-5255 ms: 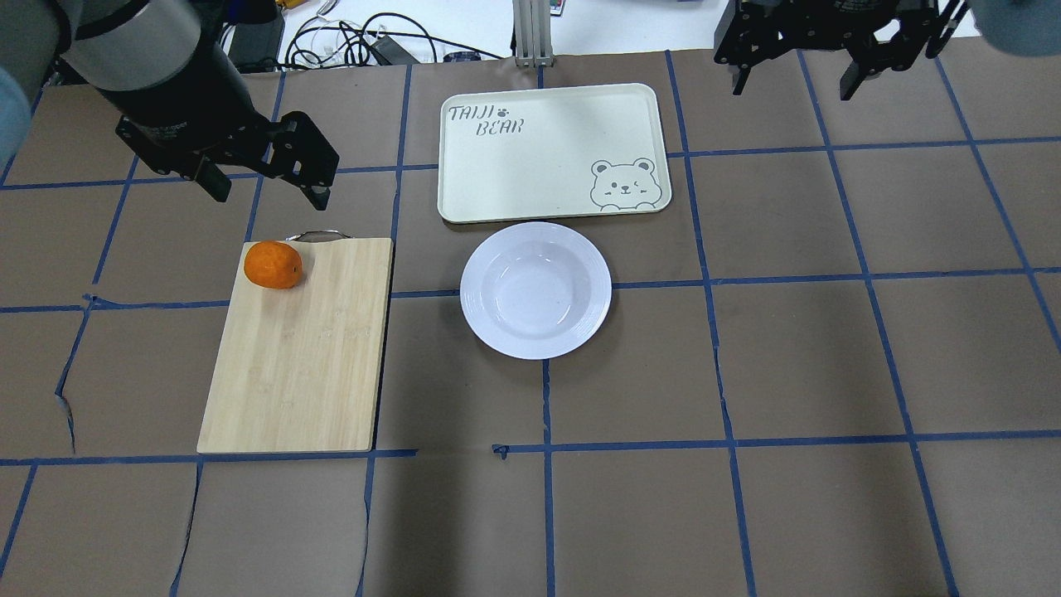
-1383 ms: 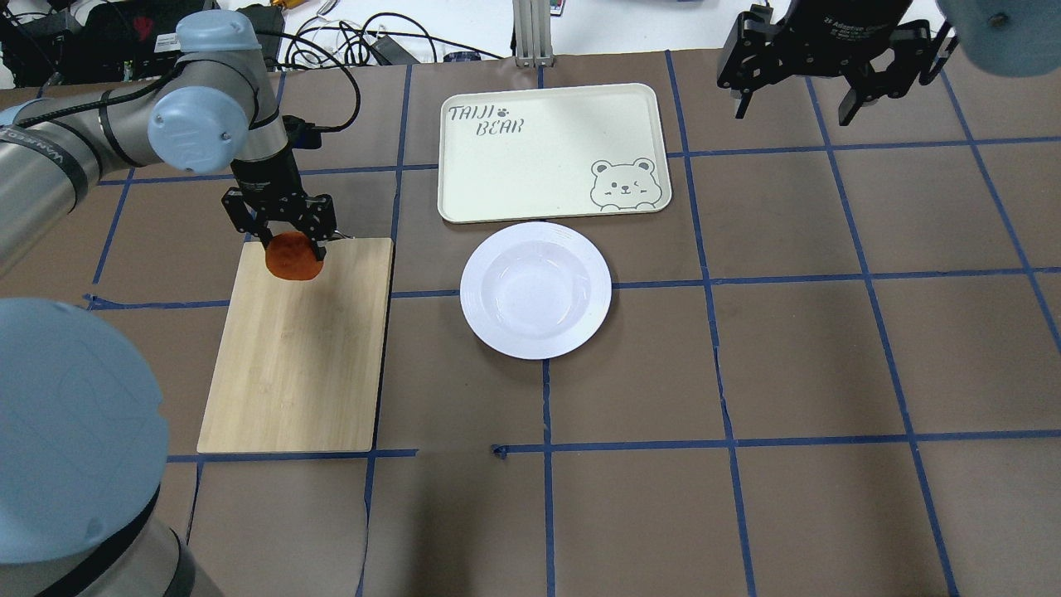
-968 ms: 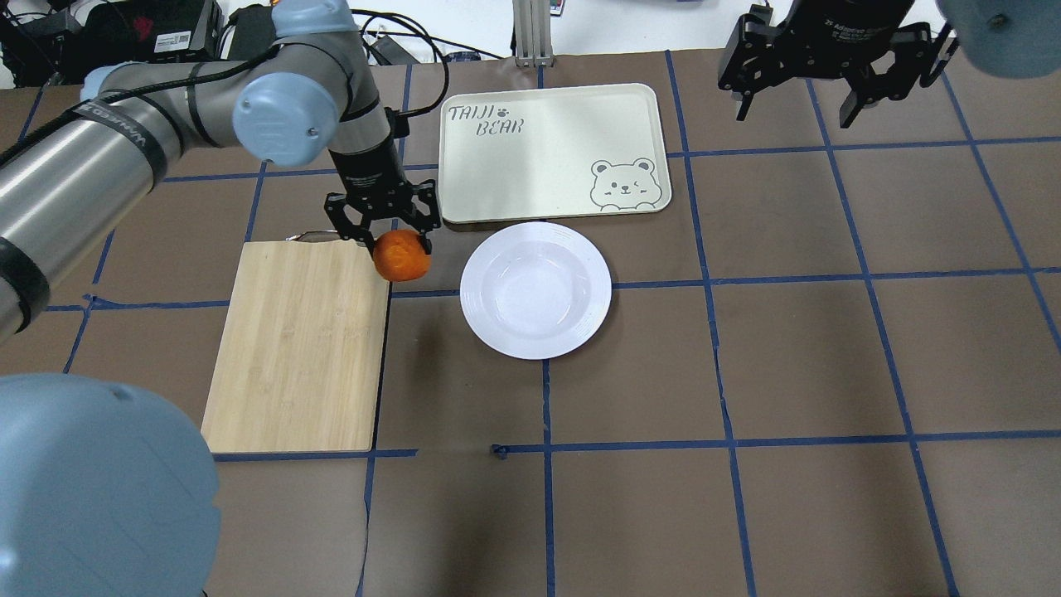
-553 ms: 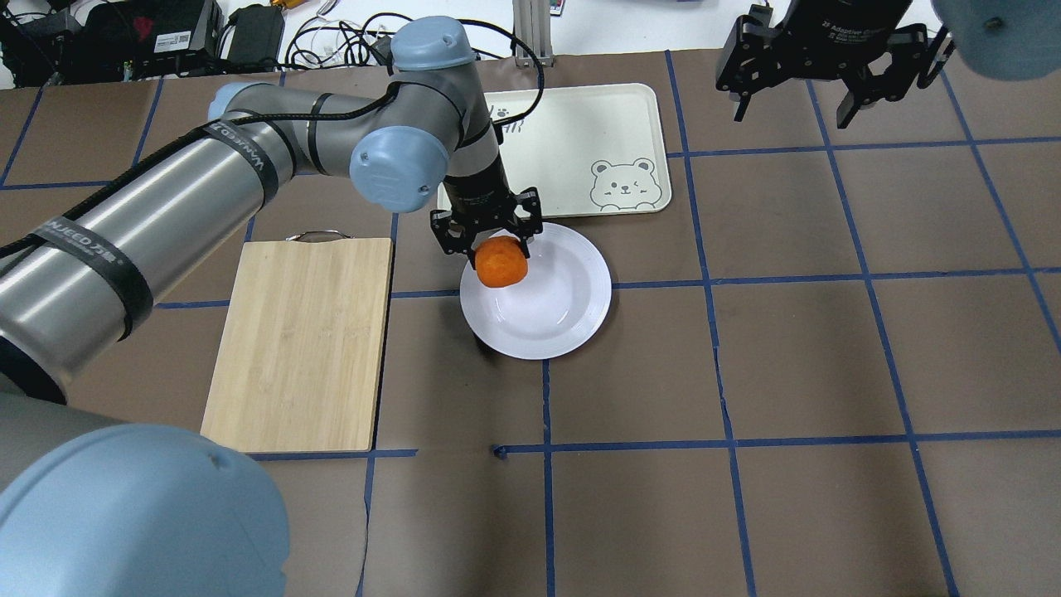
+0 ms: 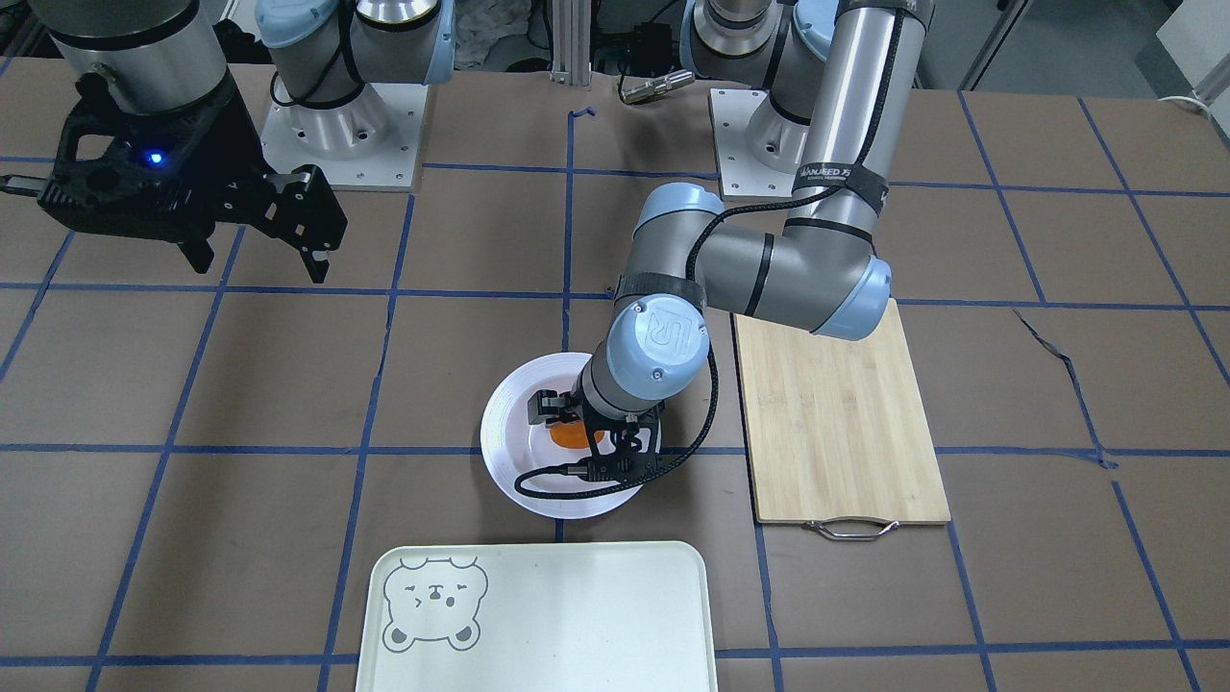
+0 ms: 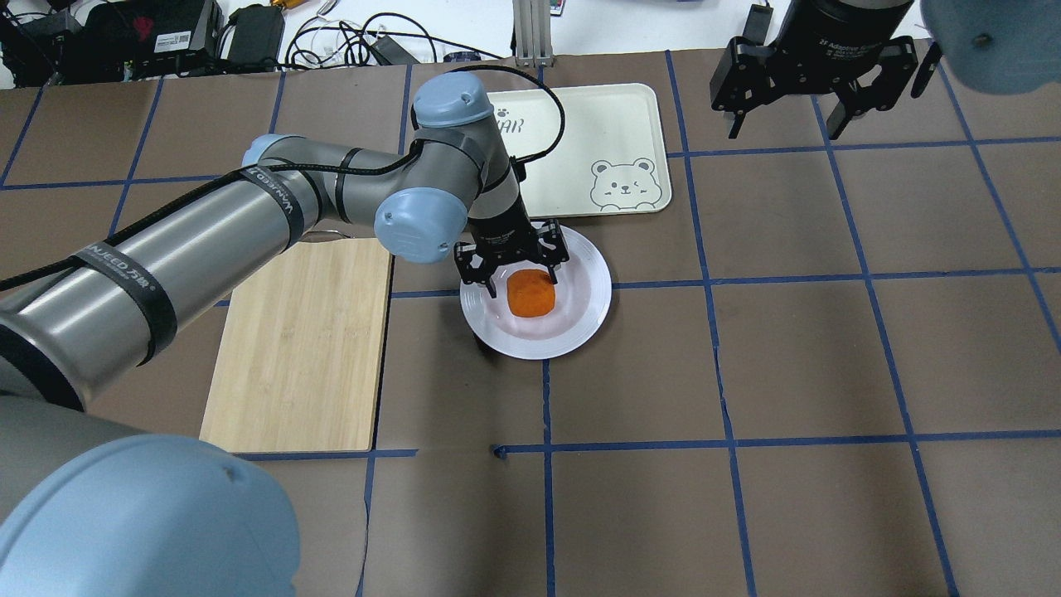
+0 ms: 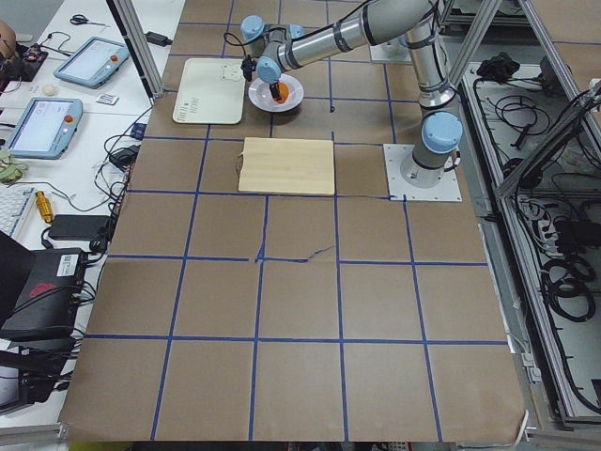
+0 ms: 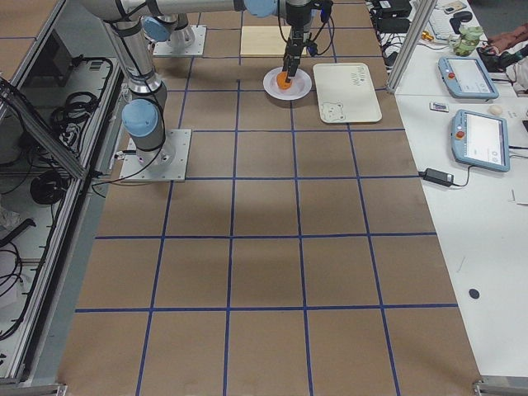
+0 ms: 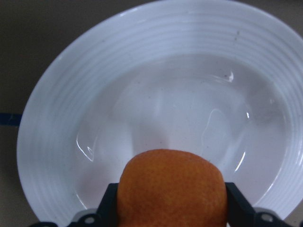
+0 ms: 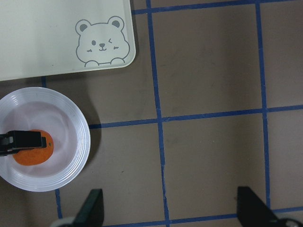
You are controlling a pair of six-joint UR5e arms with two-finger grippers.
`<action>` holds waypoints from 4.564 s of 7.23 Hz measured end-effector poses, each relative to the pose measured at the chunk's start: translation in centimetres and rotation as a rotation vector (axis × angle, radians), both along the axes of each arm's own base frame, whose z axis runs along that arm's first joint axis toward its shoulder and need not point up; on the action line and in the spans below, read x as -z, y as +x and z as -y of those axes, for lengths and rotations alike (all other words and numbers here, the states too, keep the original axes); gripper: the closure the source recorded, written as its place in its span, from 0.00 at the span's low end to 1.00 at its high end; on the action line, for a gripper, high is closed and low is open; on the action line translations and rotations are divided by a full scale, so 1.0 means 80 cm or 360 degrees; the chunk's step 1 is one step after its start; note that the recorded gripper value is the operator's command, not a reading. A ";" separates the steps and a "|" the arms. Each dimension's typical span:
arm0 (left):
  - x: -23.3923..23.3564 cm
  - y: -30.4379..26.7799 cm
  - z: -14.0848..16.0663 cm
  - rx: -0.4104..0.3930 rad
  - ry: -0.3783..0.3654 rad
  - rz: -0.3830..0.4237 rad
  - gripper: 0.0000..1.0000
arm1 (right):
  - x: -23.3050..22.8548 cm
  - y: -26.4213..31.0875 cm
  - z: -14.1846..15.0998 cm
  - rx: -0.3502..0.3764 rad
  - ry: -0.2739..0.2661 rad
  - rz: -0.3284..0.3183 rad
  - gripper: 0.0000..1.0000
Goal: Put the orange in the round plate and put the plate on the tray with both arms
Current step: 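Carry the orange with the left gripper into the white bowl and release, then raise the left gripper away while the right gripper reaches to the bowl rim, then grip the white bowl rim nearest the right gripper, then slide the bowl with the right gripper onto the cream bear tray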
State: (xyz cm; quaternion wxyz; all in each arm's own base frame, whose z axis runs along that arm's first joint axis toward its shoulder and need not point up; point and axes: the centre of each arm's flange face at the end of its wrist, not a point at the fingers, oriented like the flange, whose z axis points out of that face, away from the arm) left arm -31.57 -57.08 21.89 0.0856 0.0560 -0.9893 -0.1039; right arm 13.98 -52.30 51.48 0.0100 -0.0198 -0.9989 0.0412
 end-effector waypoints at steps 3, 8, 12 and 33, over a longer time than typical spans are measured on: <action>-0.152 0.036 0.006 0.0065 -0.0199 0.0001 0.00 | 0.043 -0.009 0.008 -0.0068 -0.0021 0.0049 0.00; -0.354 0.094 -0.134 0.0154 -0.0402 0.0167 0.00 | 0.259 0.029 -0.001 -0.0106 -0.0229 0.0439 0.00; -0.352 0.162 -0.140 0.0151 -0.0546 0.0212 0.00 | 0.366 0.077 -0.003 -0.0117 -0.0139 0.0676 0.00; -0.380 0.223 -0.146 0.0095 -0.0471 0.0261 0.00 | 0.342 0.097 0.072 0.0364 -0.0121 0.0847 0.90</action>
